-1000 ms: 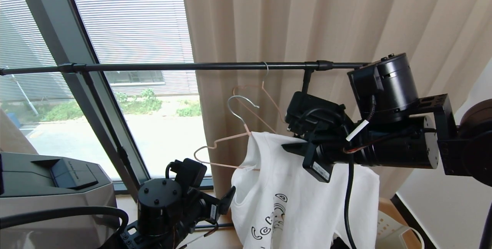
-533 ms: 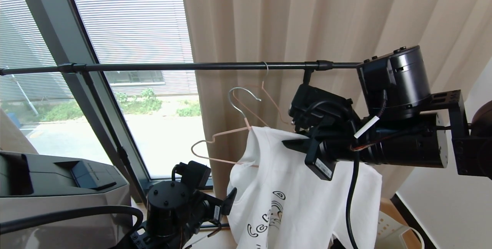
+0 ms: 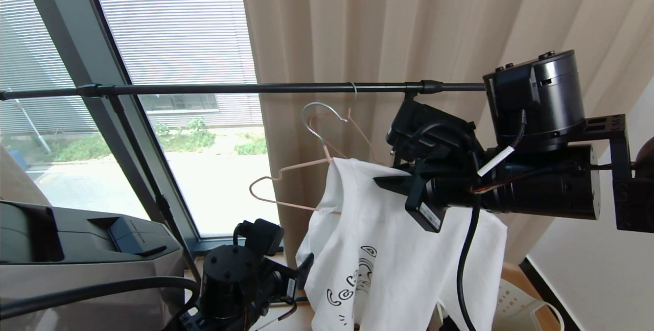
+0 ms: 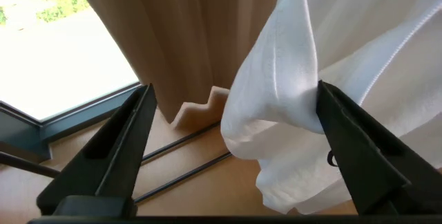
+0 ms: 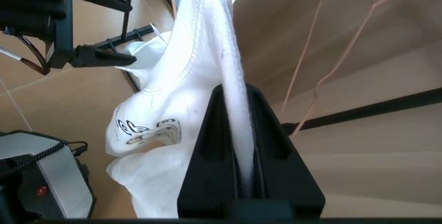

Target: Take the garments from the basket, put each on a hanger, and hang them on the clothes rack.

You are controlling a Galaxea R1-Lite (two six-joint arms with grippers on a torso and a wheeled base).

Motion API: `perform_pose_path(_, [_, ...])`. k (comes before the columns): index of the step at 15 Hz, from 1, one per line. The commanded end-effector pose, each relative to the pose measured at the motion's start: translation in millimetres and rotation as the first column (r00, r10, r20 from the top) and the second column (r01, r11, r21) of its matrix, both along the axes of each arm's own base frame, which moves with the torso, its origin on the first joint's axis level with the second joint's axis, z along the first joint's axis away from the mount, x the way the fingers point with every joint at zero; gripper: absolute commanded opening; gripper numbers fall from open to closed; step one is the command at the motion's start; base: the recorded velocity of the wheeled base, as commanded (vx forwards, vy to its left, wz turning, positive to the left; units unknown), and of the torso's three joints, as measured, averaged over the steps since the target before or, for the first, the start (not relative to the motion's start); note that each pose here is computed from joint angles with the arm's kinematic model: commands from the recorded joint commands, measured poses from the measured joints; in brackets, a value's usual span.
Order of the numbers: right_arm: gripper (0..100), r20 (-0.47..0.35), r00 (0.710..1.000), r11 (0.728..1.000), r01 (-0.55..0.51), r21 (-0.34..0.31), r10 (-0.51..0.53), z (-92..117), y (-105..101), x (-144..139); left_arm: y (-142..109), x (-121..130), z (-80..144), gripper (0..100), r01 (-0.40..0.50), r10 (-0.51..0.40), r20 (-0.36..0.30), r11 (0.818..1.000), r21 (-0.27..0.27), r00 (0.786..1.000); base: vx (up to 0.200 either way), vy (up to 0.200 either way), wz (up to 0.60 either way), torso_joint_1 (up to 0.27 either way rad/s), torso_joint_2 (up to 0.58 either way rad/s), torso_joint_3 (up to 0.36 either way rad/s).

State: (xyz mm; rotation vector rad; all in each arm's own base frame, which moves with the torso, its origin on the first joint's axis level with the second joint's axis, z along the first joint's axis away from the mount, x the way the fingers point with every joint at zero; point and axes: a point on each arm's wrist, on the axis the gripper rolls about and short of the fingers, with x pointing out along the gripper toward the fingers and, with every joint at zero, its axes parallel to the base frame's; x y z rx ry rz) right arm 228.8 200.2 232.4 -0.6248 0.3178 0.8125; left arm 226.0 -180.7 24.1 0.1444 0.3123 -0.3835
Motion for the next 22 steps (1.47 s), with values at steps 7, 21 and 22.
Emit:
perform_pose_path(7, [0, -0.042, 0.999, 1.0, 0.012, 0.001, -0.012, -7.6, -9.9, -9.8, 12.2, 12.2, 8.6, 0, -0.056, 0.057, 0.072, 0.998, -0.02, 0.996, 0.0, 0.0, 0.0, 0.0, 0.0, 0.0])
perform_pose_path(21, [0, -0.159, 0.985, 0.992, 0.084, 0.089, -0.069, -33.4, -56.7, -30.7, 39.3, 26.6, 27.5, 0, -0.141, 0.143, 0.134, 0.99, -0.029, 0.981, 0.0, 0.0, 0.0, 0.0, 0.0, 0.0])
perform_pose_path(22, [0, -0.158, 0.985, 0.992, 0.079, 0.094, -0.063, -35.1, -57.8, -32.5, 41.8, 27.5, 29.7, 0, -0.149, 0.152, 0.141, 0.988, -0.031, 0.978, 0.0, 0.0, 0.0, 0.0, 0.0, 0.0])
